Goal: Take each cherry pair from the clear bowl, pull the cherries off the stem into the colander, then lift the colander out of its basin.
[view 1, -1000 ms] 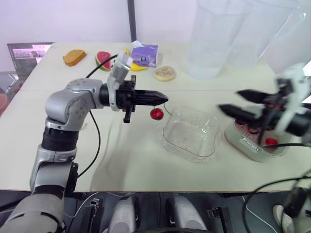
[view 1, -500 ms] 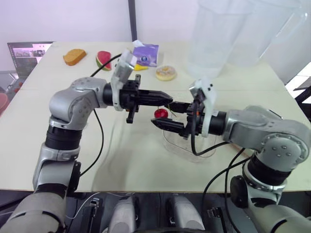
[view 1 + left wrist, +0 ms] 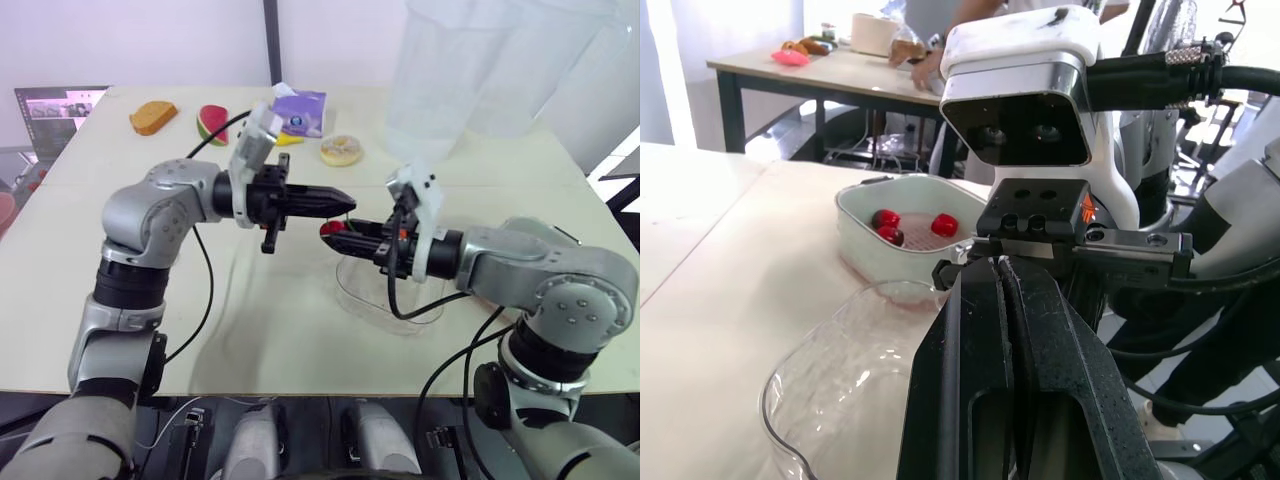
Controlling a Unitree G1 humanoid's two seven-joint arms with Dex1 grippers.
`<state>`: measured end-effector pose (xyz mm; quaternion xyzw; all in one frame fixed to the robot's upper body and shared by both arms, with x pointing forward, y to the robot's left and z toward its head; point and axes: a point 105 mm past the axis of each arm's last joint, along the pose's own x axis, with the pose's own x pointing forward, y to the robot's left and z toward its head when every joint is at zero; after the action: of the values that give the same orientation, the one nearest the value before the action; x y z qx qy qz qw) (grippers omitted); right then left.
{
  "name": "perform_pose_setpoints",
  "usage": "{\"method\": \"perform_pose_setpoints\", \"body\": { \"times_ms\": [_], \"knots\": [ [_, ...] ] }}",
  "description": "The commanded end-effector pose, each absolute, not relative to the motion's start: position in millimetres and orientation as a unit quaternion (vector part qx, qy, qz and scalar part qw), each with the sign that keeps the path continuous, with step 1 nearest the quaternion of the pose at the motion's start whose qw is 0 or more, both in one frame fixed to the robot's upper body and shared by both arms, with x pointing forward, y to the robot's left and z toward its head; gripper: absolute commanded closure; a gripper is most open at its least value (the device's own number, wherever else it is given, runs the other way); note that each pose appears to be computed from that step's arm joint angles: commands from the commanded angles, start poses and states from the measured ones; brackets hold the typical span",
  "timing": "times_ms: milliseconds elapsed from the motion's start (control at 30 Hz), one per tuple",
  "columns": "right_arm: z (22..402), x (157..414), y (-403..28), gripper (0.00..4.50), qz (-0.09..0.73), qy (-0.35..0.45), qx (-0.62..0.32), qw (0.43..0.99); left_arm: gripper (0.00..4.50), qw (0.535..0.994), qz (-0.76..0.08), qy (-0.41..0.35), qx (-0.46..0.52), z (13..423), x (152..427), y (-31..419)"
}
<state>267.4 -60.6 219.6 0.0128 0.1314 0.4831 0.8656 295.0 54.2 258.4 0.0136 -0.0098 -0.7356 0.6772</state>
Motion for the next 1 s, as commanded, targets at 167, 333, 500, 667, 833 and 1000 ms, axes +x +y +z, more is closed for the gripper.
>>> {"method": "perform_pose_setpoints", "body": {
  "times_ms": [167,333,500,667,833,1000],
  "knots": [
    [174.3,255.8,-95.7,3.63,0.428,0.204,-0.024,0.88,4.5,0.682,-0.73,-0.037,0.027,271.9,297.4,57.6],
    [181.1,252.0,-105.3,3.63,0.418,0.177,-0.006,0.891,4.5,0.689,-0.724,-0.032,0.025,269.6,298.6,62.0],
    [212.7,255.4,-131.1,3.63,0.387,0.121,0.006,0.914,4.5,0.69,-0.723,-0.027,0.025,266.8,297.6,63.7],
    [228.7,253.3,-202.6,3.63,0.265,0.132,-0.028,0.955,4.5,0.69,-0.723,-0.023,0.027,265.1,295.9,65.4],
    [213.1,237.3,-277.2,3.63,0.115,0.2,-0.074,0.97,4.5,0.68,-0.733,-0.017,0.024,261.6,287.6,64.8],
    [198.7,237.3,-299.3,3.63,0.064,0.214,-0.069,0.972,4.5,0.67,-0.742,-0.012,0.025,259.6,280.8,64.2]
  ]
}}
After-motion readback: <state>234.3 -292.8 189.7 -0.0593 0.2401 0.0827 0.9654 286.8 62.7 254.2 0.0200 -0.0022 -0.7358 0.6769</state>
